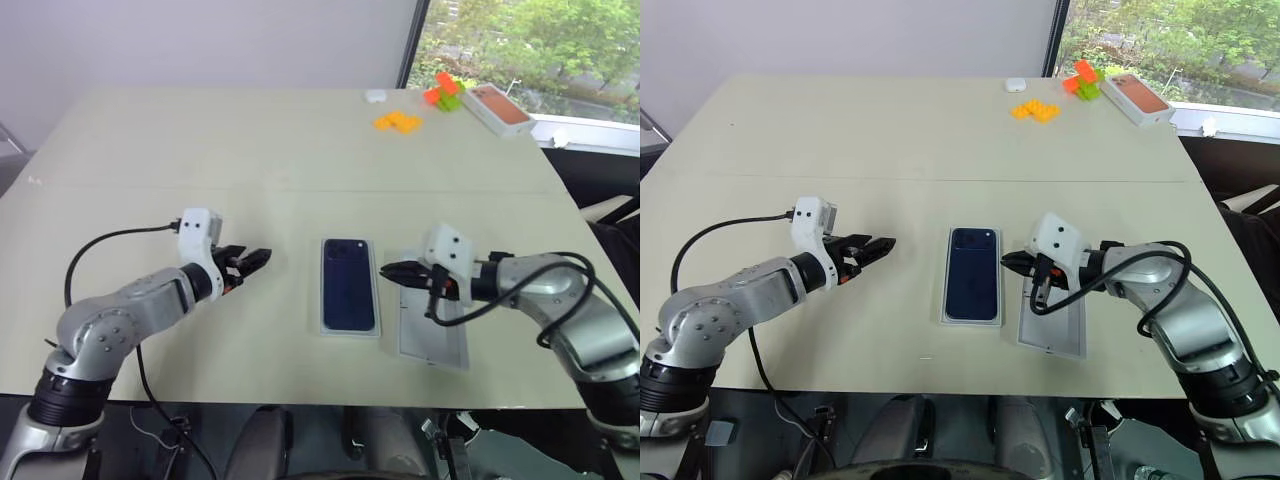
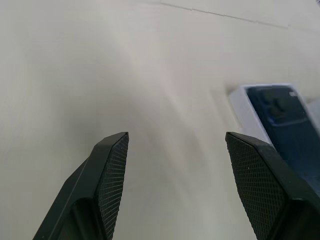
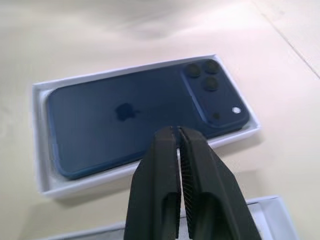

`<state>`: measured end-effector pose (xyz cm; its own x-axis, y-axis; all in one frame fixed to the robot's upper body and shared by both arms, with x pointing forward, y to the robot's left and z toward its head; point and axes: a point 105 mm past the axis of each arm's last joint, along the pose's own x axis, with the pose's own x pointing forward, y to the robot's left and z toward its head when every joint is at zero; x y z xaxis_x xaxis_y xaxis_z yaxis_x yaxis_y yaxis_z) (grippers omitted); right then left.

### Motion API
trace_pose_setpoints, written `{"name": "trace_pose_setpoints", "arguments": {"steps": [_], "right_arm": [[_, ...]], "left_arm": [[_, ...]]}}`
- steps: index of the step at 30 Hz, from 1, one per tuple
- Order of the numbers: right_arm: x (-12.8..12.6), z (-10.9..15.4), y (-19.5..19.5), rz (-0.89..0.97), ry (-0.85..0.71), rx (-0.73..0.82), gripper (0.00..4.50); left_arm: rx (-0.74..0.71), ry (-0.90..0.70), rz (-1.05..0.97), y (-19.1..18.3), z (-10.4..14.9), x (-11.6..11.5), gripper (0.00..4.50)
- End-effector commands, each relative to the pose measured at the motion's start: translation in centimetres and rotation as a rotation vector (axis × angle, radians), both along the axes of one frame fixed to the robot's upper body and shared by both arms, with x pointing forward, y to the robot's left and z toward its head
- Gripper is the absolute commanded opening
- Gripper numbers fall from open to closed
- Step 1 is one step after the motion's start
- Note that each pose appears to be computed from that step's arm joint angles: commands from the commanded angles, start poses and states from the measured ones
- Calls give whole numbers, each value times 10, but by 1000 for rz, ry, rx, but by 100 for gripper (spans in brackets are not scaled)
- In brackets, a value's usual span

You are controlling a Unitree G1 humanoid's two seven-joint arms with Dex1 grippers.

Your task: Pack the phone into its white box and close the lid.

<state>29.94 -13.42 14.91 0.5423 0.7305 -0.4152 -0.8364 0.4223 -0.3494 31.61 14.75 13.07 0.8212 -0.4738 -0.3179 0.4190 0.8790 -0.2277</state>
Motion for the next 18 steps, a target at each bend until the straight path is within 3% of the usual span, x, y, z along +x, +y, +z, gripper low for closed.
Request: {"name": "trace_pose_setpoints", "arguments": {"steps": [1,7,18], "right_arm": [[17,6,4,-62,-74,-15,7],[42,-4,9,-149,-124,-67,7],[53,-10,14,-153,-147,-83,7]], "left_arm": [[62,-114,-32,-12,12,6,329],[131,-293,-136,-48,27,16,329],[162,-266,-156,-57,12,25,329]]}}
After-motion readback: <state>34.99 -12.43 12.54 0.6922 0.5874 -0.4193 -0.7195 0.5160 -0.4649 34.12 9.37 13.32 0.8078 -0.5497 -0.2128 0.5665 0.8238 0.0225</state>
